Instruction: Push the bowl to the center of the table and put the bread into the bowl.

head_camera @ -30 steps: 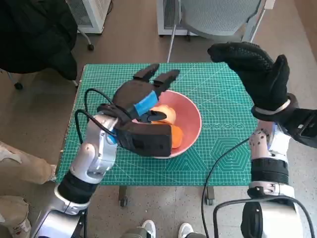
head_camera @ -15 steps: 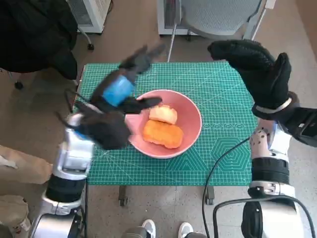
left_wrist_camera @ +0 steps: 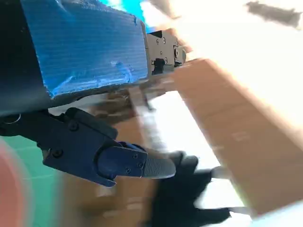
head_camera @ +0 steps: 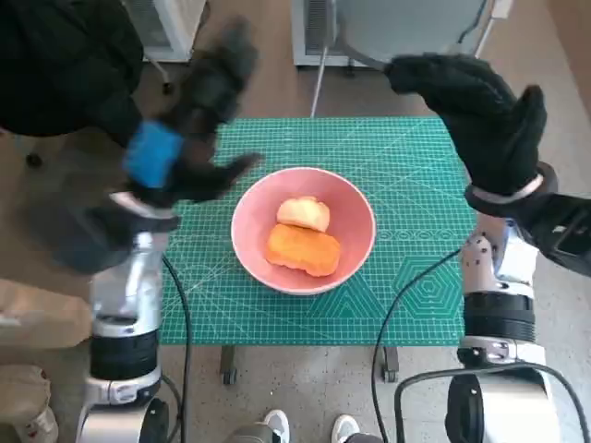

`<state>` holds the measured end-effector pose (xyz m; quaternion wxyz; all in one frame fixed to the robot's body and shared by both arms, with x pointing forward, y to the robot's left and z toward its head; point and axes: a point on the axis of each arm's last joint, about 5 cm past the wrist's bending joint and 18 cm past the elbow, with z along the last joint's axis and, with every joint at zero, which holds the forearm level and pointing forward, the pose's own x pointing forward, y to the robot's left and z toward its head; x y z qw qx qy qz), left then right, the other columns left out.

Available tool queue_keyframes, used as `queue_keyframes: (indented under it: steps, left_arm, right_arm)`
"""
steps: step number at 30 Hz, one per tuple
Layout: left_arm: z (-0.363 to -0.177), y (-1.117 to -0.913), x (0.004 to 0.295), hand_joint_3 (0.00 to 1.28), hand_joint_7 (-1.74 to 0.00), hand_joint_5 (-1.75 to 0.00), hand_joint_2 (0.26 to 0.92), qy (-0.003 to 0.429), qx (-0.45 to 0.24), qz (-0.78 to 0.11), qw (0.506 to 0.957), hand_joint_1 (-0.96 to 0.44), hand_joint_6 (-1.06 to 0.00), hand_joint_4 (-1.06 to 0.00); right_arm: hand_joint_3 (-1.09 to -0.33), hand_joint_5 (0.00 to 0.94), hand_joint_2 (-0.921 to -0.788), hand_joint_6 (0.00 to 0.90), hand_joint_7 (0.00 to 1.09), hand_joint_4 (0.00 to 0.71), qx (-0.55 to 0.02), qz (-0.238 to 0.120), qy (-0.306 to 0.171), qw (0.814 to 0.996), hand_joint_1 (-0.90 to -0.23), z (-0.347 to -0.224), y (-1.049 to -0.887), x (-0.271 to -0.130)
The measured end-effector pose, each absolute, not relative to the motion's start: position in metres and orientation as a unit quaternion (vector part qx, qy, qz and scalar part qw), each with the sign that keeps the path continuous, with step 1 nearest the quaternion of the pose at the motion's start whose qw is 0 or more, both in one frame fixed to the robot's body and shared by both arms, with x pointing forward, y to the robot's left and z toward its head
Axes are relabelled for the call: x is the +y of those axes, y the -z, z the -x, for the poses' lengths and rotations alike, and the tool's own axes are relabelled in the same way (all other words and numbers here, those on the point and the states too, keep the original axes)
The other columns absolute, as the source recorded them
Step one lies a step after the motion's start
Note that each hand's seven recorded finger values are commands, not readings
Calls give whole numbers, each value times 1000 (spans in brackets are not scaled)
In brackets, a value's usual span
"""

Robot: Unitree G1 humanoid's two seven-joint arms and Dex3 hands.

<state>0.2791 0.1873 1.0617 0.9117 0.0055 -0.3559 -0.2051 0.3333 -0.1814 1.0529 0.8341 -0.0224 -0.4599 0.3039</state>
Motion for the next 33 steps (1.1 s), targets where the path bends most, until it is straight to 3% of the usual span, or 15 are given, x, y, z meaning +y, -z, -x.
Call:
queue_keyframes:
  steps: [4,9,13,24,33]
  left_arm:
    - [-275,-1064,191,13,-426,1,876,198,-375,-1,906,-478,-9,1]
    - [-273,-1059,194,6,-518,-2,877,197,-381,8,903,-479,-1,-4]
    - [-273,-1055,195,18,-516,-5,907,193,-385,10,903,-512,1,-11]
    - [-275,-1051,196,234,-481,-20,921,175,-398,-5,901,-583,1,-47]
    - [-278,-1048,196,274,-516,-25,921,170,-396,-7,902,-585,1,-63]
  right_arm:
    - [-878,0,-921,246,0,179,-462,29,-299,834,-726,-334,-1057,-178]
    - [-876,0,-921,246,0,177,-465,34,-299,833,-726,-334,-1061,-175]
    - [-876,0,-921,245,0,176,-465,38,-299,832,-725,-334,-1062,-174]
    - [-878,2,-921,247,2,176,-467,44,-298,831,-719,-334,-1062,-171]
    - [-875,4,-921,258,8,183,-464,43,-298,834,-718,-334,-1064,-169]
